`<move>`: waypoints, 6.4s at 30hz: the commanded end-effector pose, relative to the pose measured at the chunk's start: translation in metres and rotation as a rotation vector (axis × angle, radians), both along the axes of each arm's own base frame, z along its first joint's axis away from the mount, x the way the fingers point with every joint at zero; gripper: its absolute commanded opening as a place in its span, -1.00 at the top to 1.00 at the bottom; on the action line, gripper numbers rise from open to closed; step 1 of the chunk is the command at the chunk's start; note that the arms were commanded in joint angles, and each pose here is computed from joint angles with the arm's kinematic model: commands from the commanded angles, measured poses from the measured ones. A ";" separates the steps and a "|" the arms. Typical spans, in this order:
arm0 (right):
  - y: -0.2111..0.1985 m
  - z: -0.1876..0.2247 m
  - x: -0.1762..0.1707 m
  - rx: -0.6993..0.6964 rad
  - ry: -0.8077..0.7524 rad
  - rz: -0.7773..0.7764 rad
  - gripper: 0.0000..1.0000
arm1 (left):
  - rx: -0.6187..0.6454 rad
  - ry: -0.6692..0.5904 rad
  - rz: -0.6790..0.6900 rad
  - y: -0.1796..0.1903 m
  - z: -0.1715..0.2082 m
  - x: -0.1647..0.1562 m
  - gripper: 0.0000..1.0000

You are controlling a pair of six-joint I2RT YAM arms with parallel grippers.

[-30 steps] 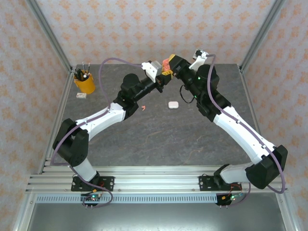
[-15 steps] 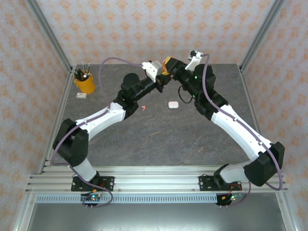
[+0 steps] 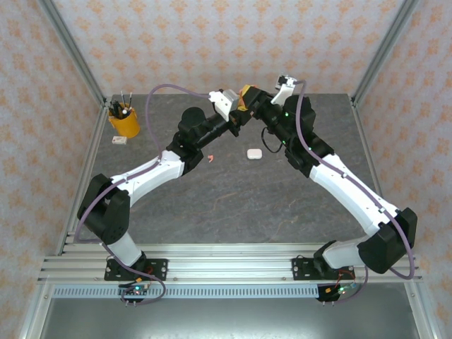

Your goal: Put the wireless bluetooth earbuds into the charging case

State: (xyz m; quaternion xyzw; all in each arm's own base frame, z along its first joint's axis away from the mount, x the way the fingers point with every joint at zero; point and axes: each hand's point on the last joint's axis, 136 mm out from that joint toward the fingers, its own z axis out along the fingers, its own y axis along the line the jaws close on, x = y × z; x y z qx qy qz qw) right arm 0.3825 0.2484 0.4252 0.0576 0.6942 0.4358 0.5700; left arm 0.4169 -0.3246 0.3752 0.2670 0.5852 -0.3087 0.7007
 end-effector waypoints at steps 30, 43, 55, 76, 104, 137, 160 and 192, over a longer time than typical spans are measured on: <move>-0.009 -0.011 0.003 -0.051 -0.009 -0.049 0.59 | -0.056 -0.094 -0.056 -0.004 0.047 -0.017 1.00; 0.002 -0.023 0.009 -0.074 0.010 -0.012 0.62 | -0.061 -0.105 -0.071 -0.003 0.053 -0.022 1.00; 0.006 -0.054 -0.009 -0.203 0.040 0.069 0.63 | -0.069 -0.118 -0.054 0.000 0.059 -0.022 1.00; -0.005 -0.056 0.006 -0.201 0.089 -0.005 0.31 | -0.074 -0.114 -0.064 -0.001 0.060 -0.023 1.00; -0.033 0.006 -0.009 -0.064 0.059 -0.014 -0.17 | -0.047 -0.112 -0.043 0.005 0.046 -0.028 1.00; -0.015 -0.200 0.001 -0.338 0.858 -0.026 -0.20 | -0.028 -0.084 0.332 0.158 0.030 -0.044 1.00; 0.092 -0.350 0.033 -0.798 1.092 -0.090 -0.25 | -0.117 -0.103 0.448 0.206 0.036 -0.045 1.00; 0.129 -0.398 0.061 -0.855 0.939 -0.106 -0.08 | -0.140 -0.086 0.452 0.213 0.030 -0.043 1.00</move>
